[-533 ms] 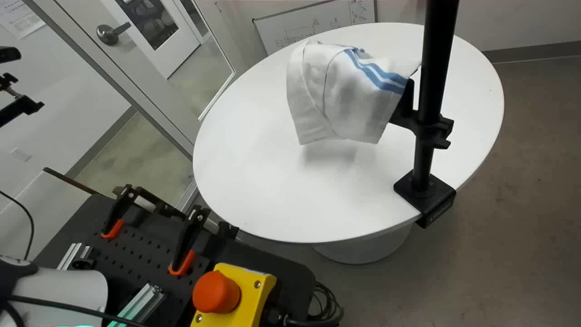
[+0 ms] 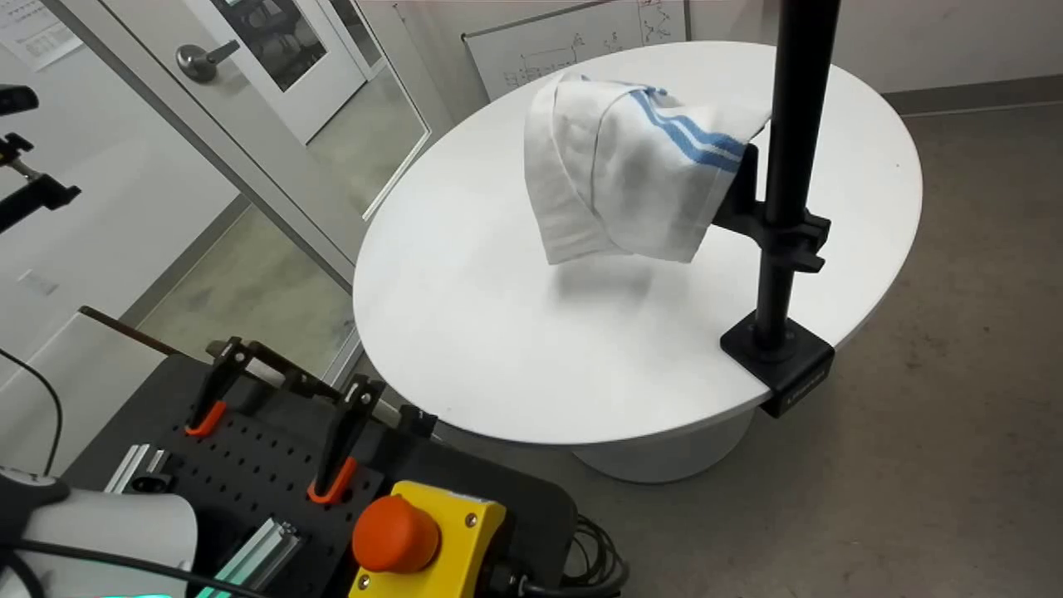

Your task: Remove the towel from the rack and put it on the table.

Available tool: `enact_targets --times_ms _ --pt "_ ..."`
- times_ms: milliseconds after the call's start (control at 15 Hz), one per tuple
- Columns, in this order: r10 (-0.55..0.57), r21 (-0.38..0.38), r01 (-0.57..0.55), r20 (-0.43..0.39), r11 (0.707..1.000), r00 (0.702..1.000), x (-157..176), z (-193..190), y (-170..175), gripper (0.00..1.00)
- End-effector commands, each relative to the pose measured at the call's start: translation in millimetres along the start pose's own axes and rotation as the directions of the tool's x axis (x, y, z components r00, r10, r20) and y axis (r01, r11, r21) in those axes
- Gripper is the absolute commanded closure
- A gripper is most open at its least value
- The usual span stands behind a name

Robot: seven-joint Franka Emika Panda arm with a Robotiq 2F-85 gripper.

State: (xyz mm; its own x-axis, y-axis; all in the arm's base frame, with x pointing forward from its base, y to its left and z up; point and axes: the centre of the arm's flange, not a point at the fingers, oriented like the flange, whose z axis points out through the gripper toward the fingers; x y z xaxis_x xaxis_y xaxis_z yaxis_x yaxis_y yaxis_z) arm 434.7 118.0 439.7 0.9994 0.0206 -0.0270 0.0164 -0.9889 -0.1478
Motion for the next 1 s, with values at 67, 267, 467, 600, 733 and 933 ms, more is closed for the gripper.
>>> enact_targets --times_ms 67,267,467,600,733,933 --pt "0.019 -0.004 -0.019 -0.013 1.0 1.0 4 -1 7 0.0" --pt "0.099 -0.017 -0.1 -0.058 0.995 0.993 16 -11 44 0.0" --pt "0.199 -0.031 -0.203 -0.103 0.979 0.975 25 -21 99 0.0" --pt "0.253 -0.039 -0.26 -0.119 0.965 0.96 26 -24 132 0.0" --pt "0.306 -0.042 -0.313 -0.127 0.949 0.944 26 -23 161 0.0" --pt "0.366 -0.043 -0.377 -0.158 0.925 0.917 27 -13 198 0.0"
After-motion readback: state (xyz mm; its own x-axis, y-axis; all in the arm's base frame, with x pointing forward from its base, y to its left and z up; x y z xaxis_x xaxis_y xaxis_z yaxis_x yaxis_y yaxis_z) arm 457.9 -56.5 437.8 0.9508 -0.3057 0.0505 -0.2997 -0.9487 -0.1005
